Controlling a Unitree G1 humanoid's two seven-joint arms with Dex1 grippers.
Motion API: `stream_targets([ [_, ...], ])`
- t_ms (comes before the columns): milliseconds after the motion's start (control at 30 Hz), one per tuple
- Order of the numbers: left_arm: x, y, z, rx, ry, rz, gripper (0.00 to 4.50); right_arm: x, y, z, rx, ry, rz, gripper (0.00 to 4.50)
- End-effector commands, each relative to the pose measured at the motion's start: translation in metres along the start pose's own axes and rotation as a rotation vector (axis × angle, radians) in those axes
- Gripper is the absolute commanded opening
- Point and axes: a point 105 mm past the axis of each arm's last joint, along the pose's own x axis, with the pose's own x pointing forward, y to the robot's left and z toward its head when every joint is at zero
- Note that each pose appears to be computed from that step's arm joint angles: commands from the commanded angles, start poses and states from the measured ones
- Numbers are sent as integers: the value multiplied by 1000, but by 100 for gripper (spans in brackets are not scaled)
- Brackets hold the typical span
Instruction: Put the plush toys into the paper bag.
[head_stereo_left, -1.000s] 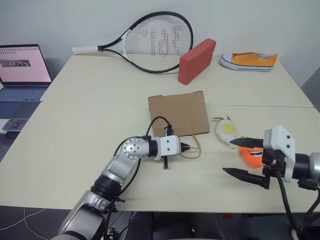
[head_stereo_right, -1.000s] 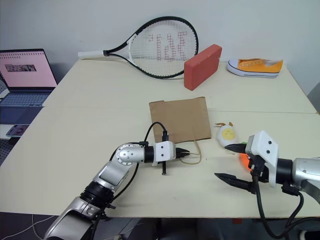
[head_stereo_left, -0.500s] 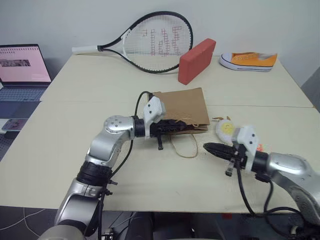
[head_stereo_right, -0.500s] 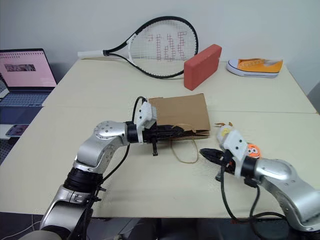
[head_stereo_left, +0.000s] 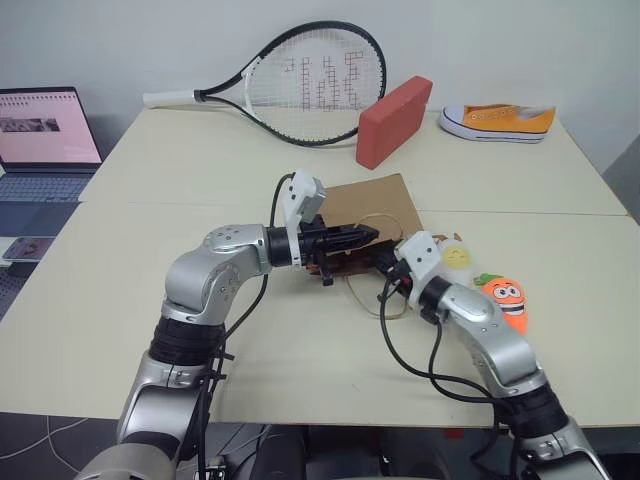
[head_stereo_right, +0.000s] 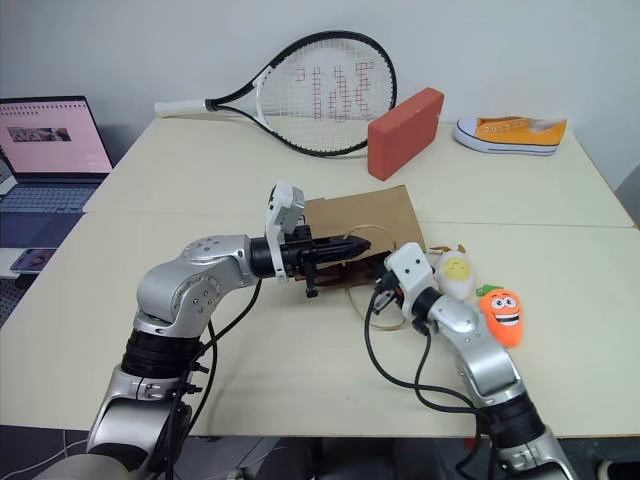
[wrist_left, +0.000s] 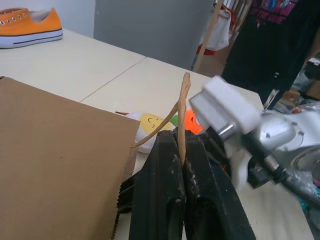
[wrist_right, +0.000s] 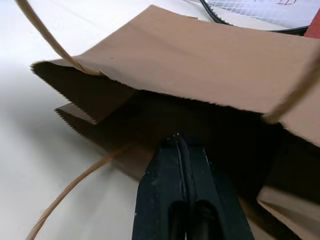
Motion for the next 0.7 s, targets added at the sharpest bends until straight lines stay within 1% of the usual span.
stream_targets([
  [33,1,-7,22,22,-62,-18,0,13,-8,7,-19,-45,-86,3],
  [233,1,-8,34,-56,-108,-16,0,29,-12,-10,16,-28,-188,3],
  [367,-2,-7,42,-63,-120,-8,0,34,-8,-29,14,15,-197,3],
  [400,-3,-6,46,-52,-125,0,0,34,-7,-33,18,28,-195,3],
  [500,-7,0,68,7,-171,34,0,35,-1,-44,43,65,-182,3],
  [633,-11,3,102,171,-212,76,0,34,5,-51,61,94,-163,3],
  [700,-11,4,113,228,-227,95,0,34,6,-52,65,100,-158,3],
])
